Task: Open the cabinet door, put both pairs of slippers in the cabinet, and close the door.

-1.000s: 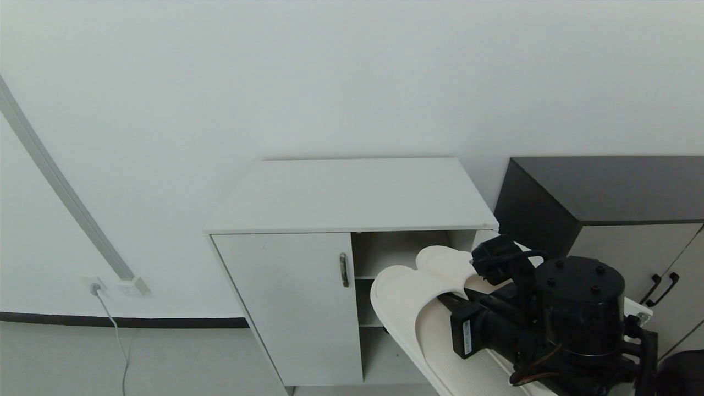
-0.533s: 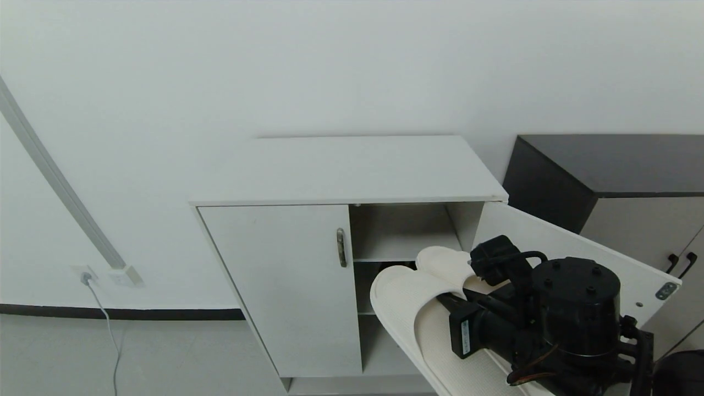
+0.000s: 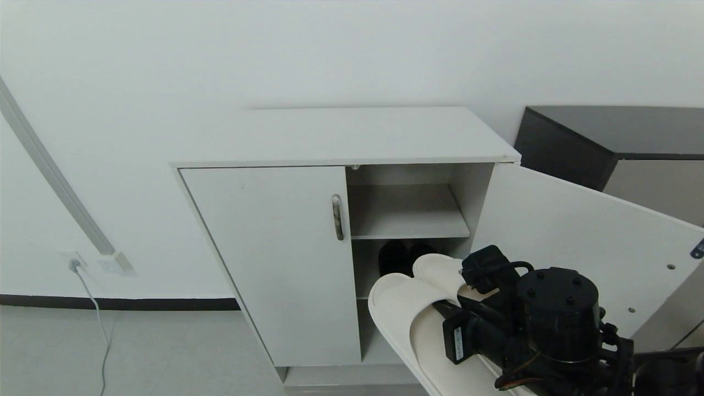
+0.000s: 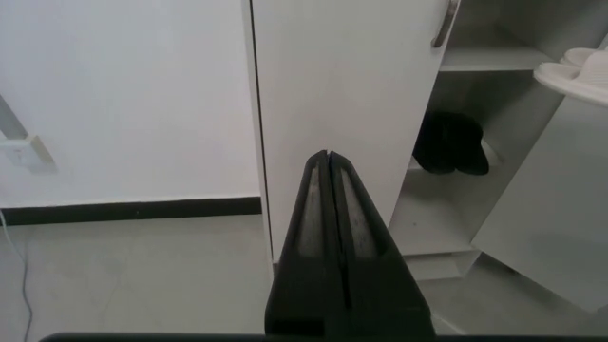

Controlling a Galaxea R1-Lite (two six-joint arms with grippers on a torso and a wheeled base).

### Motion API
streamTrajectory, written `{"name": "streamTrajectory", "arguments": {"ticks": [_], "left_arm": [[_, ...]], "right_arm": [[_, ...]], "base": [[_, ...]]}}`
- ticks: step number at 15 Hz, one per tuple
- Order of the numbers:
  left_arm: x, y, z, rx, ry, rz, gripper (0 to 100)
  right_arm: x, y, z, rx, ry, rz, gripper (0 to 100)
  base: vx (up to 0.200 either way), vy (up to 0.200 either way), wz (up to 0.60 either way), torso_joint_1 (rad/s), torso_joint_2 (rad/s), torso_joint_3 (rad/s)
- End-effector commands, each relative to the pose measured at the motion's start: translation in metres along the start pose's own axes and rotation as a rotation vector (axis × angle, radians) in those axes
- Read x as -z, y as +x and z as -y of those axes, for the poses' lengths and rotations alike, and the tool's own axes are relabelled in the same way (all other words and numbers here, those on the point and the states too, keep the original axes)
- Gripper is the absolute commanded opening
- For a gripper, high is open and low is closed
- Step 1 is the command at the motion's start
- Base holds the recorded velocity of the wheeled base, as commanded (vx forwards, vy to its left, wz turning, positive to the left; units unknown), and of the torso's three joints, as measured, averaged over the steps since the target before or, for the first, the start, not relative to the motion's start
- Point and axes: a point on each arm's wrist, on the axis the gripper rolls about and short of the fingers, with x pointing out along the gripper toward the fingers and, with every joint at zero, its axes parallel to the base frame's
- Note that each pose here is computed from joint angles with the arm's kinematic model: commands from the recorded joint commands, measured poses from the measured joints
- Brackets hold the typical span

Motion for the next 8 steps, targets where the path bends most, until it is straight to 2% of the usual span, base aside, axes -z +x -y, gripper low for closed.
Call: {"name": "streamTrajectory", "arguments": {"ticks": [1, 8], "left_arm": [[-0.0001, 0.0000, 0.0000, 0.000, 0.000, 0.000, 0], [-0.0001, 0.0000, 0.0000, 0.000, 0.000, 0.000, 0]], "right_arm": [[0.0050, 0.0028, 0.0005, 0.005, -0.004, -0.017, 0], [0.0057, 0.0024, 0.0003, 0.005, -0.008, -0.019, 0]], "base": [[0.000, 0.000, 0.00, -0.159, 0.48, 0.325], [0.000, 0.000, 0.00, -0.110, 0.46, 0.346]]}}
